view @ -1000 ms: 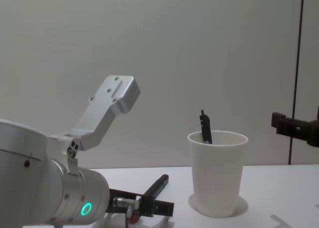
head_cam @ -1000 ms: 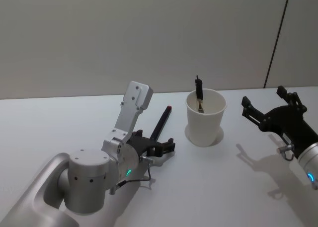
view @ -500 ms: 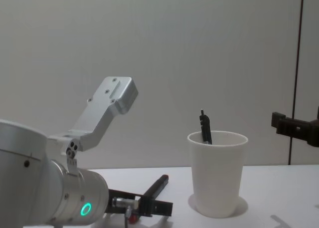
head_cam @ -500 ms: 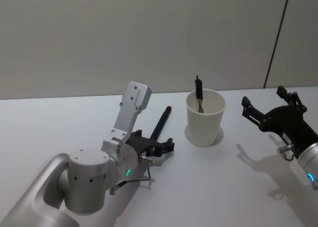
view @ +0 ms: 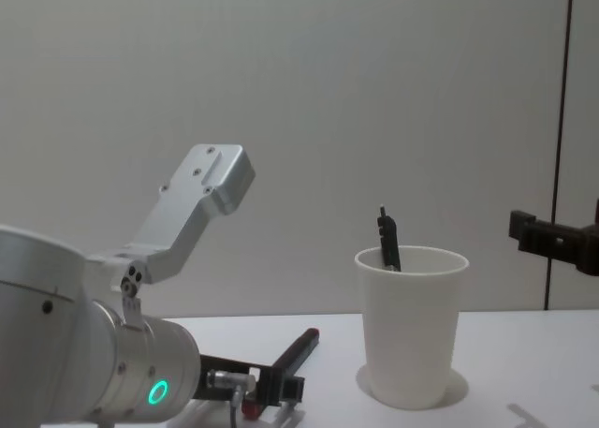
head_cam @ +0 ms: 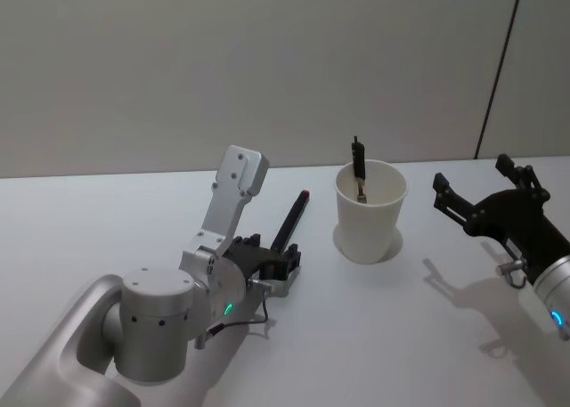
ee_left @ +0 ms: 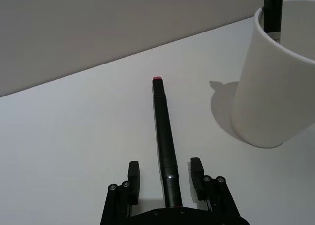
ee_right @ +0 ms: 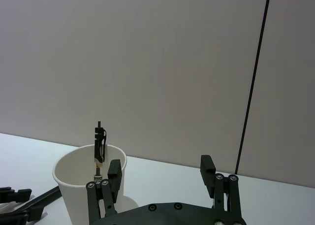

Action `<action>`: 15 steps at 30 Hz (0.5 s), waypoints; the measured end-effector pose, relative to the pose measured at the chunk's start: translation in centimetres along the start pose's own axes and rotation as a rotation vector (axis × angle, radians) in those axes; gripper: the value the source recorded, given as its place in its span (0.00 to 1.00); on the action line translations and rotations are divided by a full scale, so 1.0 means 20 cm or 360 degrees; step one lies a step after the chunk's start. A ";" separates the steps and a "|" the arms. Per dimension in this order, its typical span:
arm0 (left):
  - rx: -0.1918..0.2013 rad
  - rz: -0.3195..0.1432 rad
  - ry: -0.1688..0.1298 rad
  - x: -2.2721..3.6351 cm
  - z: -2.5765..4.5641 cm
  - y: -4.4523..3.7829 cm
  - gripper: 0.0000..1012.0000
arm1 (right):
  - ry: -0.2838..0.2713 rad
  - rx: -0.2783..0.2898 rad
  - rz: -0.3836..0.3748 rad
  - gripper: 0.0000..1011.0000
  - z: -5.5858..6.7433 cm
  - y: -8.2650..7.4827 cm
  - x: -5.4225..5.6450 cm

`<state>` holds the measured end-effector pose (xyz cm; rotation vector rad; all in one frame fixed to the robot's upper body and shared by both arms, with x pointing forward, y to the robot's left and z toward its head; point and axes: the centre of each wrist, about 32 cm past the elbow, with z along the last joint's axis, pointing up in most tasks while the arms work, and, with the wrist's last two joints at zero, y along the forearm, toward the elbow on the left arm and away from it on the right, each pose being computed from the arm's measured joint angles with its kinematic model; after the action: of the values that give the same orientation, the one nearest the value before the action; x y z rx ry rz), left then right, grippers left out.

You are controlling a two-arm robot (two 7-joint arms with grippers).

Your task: Place the pen into the pen holder.

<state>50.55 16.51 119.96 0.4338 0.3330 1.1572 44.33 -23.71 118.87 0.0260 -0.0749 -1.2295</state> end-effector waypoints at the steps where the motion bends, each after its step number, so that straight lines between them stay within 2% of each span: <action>1: 0.0000 0.0000 0.0001 0.000 0.000 0.000 0.60 | 0.0000 0.0000 0.0000 0.99 0.00 0.00 0.00; 15: 0.0003 -0.0003 0.0003 -0.001 -0.002 -0.001 0.50 | 0.0000 0.0000 0.0000 0.99 0.00 0.00 0.00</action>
<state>50.54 16.49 119.92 0.4342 0.3359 1.1556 44.33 -23.71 118.87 0.0259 -0.0748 -1.2295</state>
